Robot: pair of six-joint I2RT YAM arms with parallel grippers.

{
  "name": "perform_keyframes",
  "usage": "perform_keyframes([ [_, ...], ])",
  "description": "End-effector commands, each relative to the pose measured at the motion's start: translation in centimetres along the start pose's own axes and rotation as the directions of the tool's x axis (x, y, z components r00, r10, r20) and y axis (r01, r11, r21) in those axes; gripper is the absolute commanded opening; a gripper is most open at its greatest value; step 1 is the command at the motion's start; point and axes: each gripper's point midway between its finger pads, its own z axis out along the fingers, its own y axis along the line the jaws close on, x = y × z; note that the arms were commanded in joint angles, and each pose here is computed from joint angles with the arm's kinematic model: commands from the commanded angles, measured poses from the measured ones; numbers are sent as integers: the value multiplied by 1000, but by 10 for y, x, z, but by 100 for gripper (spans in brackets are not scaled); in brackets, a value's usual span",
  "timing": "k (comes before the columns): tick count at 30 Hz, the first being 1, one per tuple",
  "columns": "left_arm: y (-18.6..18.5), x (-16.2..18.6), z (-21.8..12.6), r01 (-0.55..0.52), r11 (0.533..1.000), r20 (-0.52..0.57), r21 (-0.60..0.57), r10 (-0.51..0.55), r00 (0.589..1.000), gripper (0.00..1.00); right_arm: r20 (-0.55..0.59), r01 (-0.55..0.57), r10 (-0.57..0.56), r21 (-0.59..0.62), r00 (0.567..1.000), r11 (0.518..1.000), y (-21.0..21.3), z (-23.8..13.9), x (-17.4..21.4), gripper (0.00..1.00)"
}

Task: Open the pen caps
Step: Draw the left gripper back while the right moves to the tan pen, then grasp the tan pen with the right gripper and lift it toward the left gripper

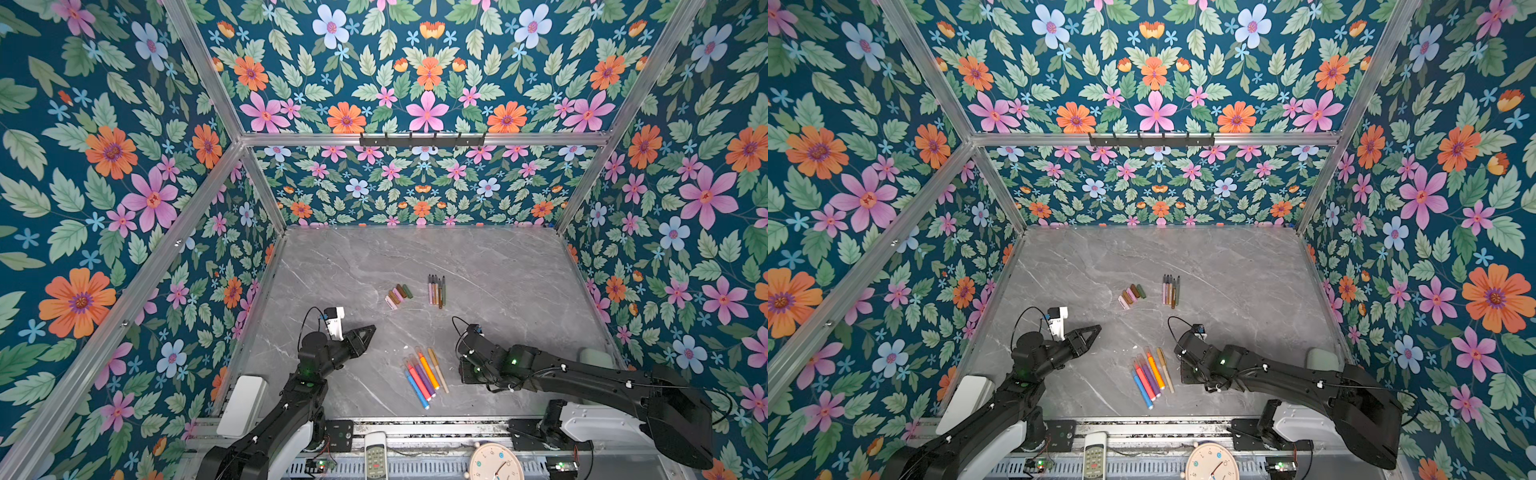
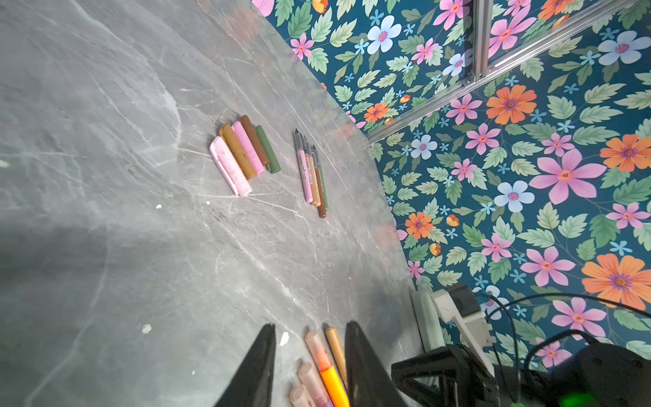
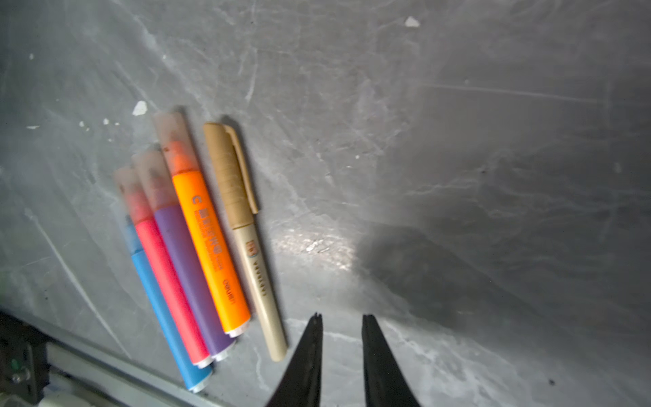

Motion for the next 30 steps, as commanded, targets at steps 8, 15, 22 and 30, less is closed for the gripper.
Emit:
perform_keyframes([
  [8,-2,-7,7,-17,1000,12,16,17,1000,36,-50,164,-159,120,986,979,18,11,19,25],
  [15,6,0,9,1,1000,-20,-5,-1,1000,36,-95,216,-200,208,975,954,27,27,30,24],
  [22,3,1,5,8,1000,-3,13,-8,1000,36,-122,186,-159,264,980,946,14,38,38,22],
  [30,-1,-10,-1,-25,1000,57,3,25,998,40,-99,204,-186,240,978,949,19,28,32,16],
])
